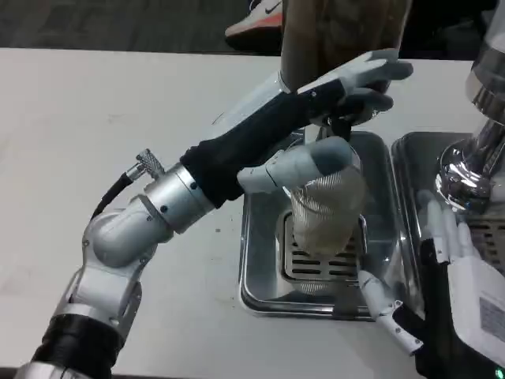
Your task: Grasp the cup under the faucet to collect the drink, then remove the cup.
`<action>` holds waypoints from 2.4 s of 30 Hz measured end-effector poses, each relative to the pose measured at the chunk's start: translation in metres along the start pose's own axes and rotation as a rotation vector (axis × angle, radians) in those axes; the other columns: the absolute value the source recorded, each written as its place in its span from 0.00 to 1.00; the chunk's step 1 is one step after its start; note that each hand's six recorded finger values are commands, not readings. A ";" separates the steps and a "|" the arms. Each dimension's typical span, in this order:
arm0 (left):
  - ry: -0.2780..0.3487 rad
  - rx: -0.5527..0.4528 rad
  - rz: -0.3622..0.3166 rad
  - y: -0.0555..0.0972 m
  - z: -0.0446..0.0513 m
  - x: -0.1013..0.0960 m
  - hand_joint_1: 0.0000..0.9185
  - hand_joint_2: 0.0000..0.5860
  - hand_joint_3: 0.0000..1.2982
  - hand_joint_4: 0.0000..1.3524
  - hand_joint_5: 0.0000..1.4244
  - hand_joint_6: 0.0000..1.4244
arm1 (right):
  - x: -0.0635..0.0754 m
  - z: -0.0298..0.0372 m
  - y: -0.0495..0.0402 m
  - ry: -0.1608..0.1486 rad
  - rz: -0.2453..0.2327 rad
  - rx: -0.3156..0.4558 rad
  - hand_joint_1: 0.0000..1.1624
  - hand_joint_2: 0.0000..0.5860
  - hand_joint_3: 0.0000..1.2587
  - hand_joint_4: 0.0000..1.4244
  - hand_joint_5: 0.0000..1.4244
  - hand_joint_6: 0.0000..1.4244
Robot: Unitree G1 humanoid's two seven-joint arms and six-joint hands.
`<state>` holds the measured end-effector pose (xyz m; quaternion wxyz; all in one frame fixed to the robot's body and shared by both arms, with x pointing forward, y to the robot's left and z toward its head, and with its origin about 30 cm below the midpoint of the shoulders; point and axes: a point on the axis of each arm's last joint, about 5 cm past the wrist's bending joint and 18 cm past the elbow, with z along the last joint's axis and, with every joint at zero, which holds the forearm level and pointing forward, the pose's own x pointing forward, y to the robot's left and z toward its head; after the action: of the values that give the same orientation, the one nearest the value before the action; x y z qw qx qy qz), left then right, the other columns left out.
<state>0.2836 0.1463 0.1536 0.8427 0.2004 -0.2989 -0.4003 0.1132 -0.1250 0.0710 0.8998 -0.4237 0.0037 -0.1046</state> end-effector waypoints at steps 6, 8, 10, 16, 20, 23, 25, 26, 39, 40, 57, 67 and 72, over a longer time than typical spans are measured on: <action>-0.004 0.031 -0.007 0.000 0.0025 -0.003 0.00 0.16 0.13 0.03 0.16 0.12 | 0.000 -0.0006 -0.0005 -0.001 0.000 -0.003 0.24 0.61 0.00 0.00 0.00 0.04; -0.003 0.053 -0.015 -0.001 0.0036 -0.004 0.00 0.16 0.14 0.03 0.16 0.12 | 0.001 -0.0009 -0.0008 -0.001 0.001 -0.002 0.24 0.61 0.00 0.00 0.00 0.04; -0.006 0.068 -0.020 -0.001 0.0043 -0.004 0.00 0.16 0.14 0.03 0.16 0.12 | 0.002 -0.0010 -0.0012 -0.001 0.003 -0.001 0.24 0.61 0.00 0.00 0.00 0.04; -0.013 0.112 -0.036 -0.003 0.0062 -0.005 0.00 0.17 0.14 0.03 0.16 0.13 | 0.003 -0.0012 -0.0017 0.005 0.009 0.013 0.24 0.61 0.00 0.00 0.00 0.04; -0.012 0.115 -0.032 -0.004 0.0064 -0.005 0.00 0.17 0.14 0.03 0.16 0.13 | 0.005 -0.0020 -0.0034 0.003 0.033 0.073 0.25 0.61 0.00 0.00 0.00 0.04; -0.013 0.117 -0.028 -0.004 0.0066 -0.005 0.00 0.17 0.14 0.03 0.16 0.13 | 0.011 -0.0030 -0.0057 -0.018 0.060 0.141 0.36 0.49 0.00 0.00 0.00 0.01; -0.014 0.117 -0.025 -0.004 0.0066 -0.005 0.00 0.17 0.14 0.03 0.16 0.13 | 0.016 -0.0051 -0.0061 -0.025 0.093 0.195 0.40 0.45 0.00 0.00 0.00 0.00; -0.014 0.117 -0.023 -0.005 0.0066 -0.005 0.00 0.17 0.15 0.03 0.16 0.13 | 0.018 -0.0064 -0.0061 -0.026 0.114 0.223 0.41 0.45 0.00 0.00 0.00 0.00; -0.012 0.120 -0.017 -0.004 0.0067 -0.006 0.00 0.18 0.15 0.03 0.16 0.13 | 0.043 -0.0097 -0.0044 -0.070 0.239 0.333 0.50 0.40 0.00 0.00 0.00 0.00; -0.012 0.121 -0.017 -0.004 0.0067 -0.006 0.00 0.18 0.16 0.04 0.16 0.13 | 0.044 -0.0097 -0.0043 -0.071 0.242 0.335 0.50 0.40 0.00 0.00 0.00 0.00; -0.013 0.123 -0.016 -0.004 0.0071 -0.006 0.00 0.18 0.16 0.04 0.17 0.14 | 0.057 -0.0055 0.0047 -0.070 0.269 0.429 0.53 0.38 0.00 0.00 0.00 0.00; -0.014 0.123 -0.011 -0.004 0.0071 -0.006 0.00 0.18 0.16 0.04 0.17 0.14 | 0.059 -0.0050 0.0093 -0.061 0.282 0.461 0.54 0.38 0.00 0.00 0.00 0.00; -0.014 0.124 -0.007 -0.004 0.0072 -0.006 0.00 0.19 0.16 0.04 0.17 0.14 | 0.060 -0.0040 0.0099 -0.069 0.283 0.471 0.54 0.38 0.00 0.00 0.00 0.00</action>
<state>0.2740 0.1481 0.1549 0.8253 0.2502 -0.3284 -0.3854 0.1733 -0.1334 0.0658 0.9787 -0.2015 0.0078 0.0385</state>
